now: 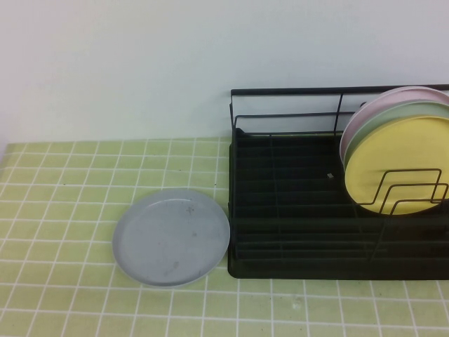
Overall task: Place plate on rack
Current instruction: 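Move the gripper toward the grey plate on the table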
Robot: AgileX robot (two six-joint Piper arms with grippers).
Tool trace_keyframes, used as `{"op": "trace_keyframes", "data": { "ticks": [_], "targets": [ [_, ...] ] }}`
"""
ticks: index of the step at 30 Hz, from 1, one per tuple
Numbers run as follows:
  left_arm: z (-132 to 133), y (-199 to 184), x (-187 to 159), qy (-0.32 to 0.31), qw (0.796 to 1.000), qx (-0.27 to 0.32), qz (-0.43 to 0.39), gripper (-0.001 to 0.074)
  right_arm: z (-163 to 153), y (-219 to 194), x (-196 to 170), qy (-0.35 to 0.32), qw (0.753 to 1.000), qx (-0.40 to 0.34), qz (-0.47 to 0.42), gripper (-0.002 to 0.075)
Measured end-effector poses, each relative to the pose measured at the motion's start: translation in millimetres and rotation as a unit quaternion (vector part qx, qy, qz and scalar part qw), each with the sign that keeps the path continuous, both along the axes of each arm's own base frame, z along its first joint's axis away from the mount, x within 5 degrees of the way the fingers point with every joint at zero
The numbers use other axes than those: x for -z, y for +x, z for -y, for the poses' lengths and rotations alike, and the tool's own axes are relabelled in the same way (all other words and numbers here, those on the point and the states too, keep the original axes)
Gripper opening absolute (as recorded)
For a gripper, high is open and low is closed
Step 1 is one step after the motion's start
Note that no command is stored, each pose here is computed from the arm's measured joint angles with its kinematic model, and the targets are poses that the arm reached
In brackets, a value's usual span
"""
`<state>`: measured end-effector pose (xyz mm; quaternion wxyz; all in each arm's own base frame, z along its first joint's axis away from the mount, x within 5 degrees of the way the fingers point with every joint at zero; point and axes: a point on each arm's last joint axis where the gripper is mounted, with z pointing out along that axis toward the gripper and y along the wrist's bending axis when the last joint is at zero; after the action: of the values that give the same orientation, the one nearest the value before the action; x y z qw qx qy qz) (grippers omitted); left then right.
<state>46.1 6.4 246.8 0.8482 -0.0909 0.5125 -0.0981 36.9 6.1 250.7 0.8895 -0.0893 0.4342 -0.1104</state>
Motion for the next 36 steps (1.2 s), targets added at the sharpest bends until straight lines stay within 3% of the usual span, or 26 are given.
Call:
{"op": "trace_keyframes", "data": {
  "ticks": [3, 10, 16, 21, 27, 32, 36],
  "targets": [
    [2.0, -1.2, -9.4, 0.013, 1.000, 0.006, -0.012, -0.0002, 0.4, 0.3, 0.4, 0.003, 1.000, 0.001, -0.003, -0.0003],
    [6.5, -23.8, -70.6, 0.094, 0.995, -0.003, 0.015, -0.0002, 1.0, 3.0, 4.0, 0.008, 1.000, 0.001, -0.028, -0.0003],
    [7.5, -17.5, -57.6, 0.116, 0.992, -0.004, -0.040, -0.0002, 1.1, 4.8, 5.6, 0.019, 0.999, -0.006, -0.050, -0.0003],
    [8.3, -11.3, -40.7, 0.155, 0.982, -0.006, -0.113, -0.0002, 6.0, 11.1, 7.6, 0.053, 0.976, 0.012, -0.209, -0.0003],
    [9.1, -12.3, -46.0, 0.101, 0.980, 0.026, -0.167, -0.0002, 8.4, 14.3, -2.1, 0.059, 0.955, 0.027, -0.288, -0.0003],
    [11.3, 8.7, -47.8, 0.099, 0.936, 0.049, -0.333, -0.0002, 8.2, 25.0, -0.9, 0.071, 0.942, 0.023, -0.328, -0.0003],
    [13.7, 34.6, -56.2, 0.089, 0.904, 0.063, -0.413, -0.0002, 8.1, 34.9, 4.2, 0.076, 0.928, 0.023, -0.364, -0.0003]
  ]
}}
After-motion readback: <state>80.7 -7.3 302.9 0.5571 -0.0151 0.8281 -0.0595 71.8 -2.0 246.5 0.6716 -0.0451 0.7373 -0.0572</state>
